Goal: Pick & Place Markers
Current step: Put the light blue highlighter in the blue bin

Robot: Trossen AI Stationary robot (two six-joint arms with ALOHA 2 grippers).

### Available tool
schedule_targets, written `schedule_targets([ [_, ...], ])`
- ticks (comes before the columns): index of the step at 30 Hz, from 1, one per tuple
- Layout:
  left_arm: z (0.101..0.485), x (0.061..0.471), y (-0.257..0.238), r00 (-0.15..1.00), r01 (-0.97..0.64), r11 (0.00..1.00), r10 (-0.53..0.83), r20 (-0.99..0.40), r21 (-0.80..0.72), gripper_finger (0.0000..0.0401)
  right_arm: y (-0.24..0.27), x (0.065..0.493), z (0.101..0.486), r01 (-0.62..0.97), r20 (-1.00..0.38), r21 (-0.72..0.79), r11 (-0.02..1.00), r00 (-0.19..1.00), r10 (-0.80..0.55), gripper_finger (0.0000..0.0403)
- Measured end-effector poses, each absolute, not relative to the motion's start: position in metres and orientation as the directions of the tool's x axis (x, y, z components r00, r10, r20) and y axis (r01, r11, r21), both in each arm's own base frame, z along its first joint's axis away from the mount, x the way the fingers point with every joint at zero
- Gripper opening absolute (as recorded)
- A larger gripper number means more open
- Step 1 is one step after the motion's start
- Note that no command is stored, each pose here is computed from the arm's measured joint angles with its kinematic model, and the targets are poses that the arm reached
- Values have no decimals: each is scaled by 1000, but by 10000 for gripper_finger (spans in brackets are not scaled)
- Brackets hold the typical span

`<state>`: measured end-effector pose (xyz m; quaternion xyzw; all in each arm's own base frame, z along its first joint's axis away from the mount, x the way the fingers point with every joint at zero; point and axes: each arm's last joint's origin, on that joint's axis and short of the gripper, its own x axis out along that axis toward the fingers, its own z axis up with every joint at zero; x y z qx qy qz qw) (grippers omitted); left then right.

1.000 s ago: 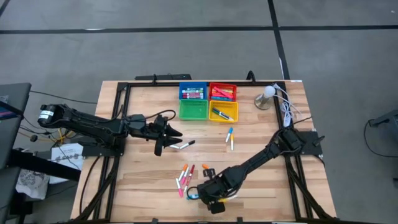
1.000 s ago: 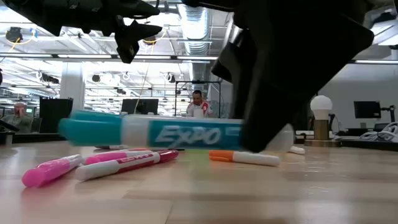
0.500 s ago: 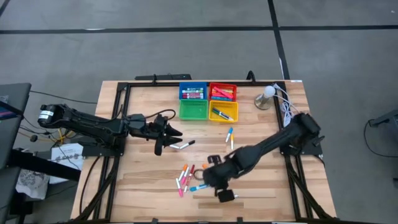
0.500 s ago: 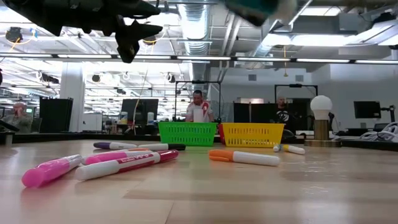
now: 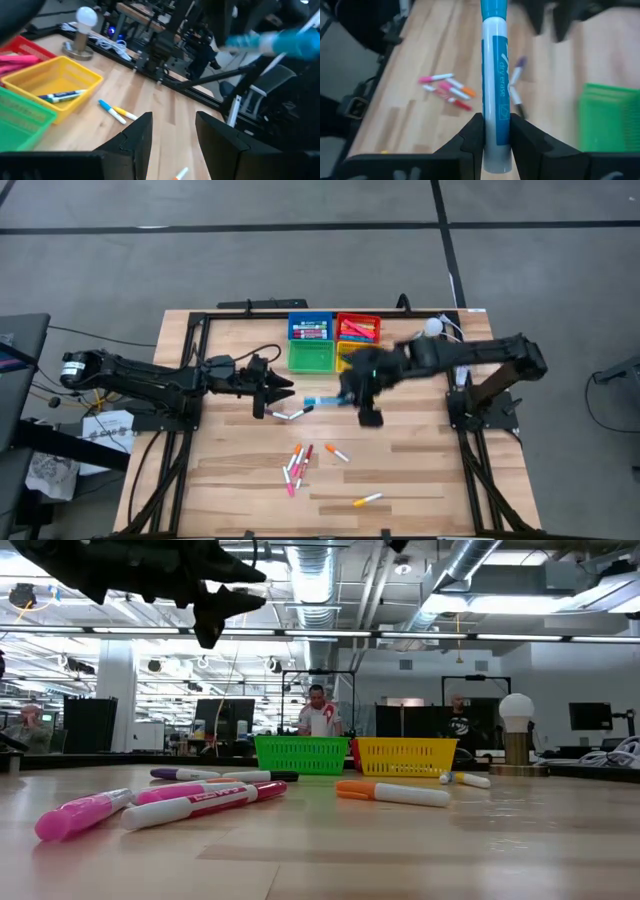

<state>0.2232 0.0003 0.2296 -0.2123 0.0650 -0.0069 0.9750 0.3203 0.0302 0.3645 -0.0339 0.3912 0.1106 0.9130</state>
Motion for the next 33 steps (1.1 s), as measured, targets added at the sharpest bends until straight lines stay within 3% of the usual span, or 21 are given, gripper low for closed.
schedule_targets([
  [11, 230, 223, 9, 993, -48, 911, -1, -120, -411, 150, -86, 326, 359, -97, -671, -51, 994, 741, 38, 72],
  [26, 233, 223, 9, 996, -27, 943, -1, -86, -333, 150, -196, 375, 289, 66, -607, -166, 984, 780, -154, 72],
  [33, 234, 223, 9, 997, -25, 943, -1, -80, -333, 150, -239, 392, 259, 70, -665, -187, 980, 725, -179, 72],
])
